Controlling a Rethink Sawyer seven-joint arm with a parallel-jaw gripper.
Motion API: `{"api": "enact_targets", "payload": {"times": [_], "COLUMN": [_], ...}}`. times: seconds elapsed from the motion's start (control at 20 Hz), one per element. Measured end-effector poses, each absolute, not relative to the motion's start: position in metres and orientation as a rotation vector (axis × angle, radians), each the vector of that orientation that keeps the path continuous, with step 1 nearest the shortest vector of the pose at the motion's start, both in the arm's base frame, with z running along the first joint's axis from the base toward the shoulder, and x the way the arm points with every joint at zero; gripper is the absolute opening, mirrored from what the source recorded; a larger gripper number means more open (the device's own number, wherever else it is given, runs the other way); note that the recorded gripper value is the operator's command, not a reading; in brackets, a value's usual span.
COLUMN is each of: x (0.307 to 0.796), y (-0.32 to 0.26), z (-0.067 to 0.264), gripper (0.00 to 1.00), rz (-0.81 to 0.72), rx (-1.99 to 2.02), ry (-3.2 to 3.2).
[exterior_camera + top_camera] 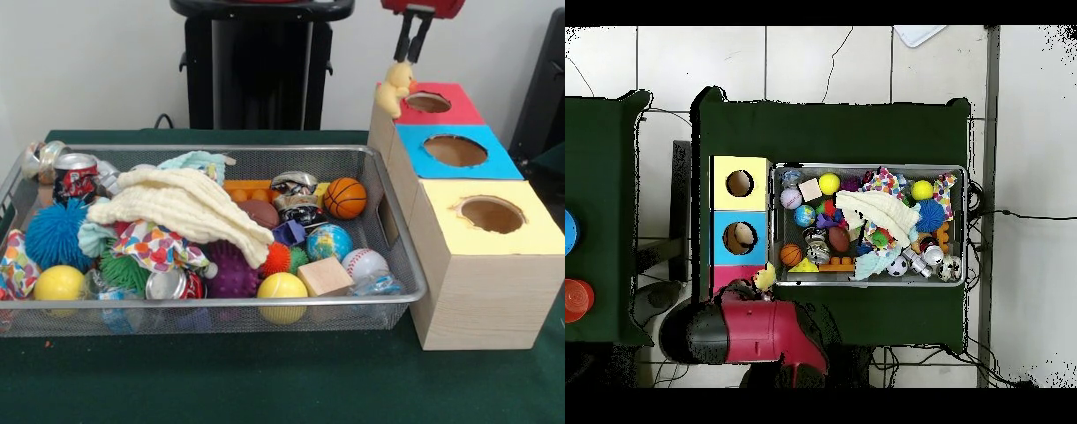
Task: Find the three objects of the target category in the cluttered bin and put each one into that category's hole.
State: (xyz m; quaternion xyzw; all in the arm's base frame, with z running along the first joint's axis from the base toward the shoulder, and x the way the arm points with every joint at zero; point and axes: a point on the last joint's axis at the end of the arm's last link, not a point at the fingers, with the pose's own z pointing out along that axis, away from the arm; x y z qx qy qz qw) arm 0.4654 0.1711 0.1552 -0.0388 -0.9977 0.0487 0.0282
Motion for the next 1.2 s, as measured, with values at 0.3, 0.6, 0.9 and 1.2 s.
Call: {"api": "enact_targets", "payload": {"times": [0.3, 0.6, 0.9, 1.2], "x": [0.461, 0.454, 0.443, 0.420], "y": [0.161, 0.175, 0.208, 0.245], "z": [0.130, 0.121, 0.143, 0.174], "gripper": [0.00, 0.00, 0.00, 0.00], "rz": [0.158, 0.147, 0.142, 0.132], "rx": [-0.144, -0.097, 0.003, 0.109], "ry": [-3.025, -3.007, -3.019, -2.998]}}
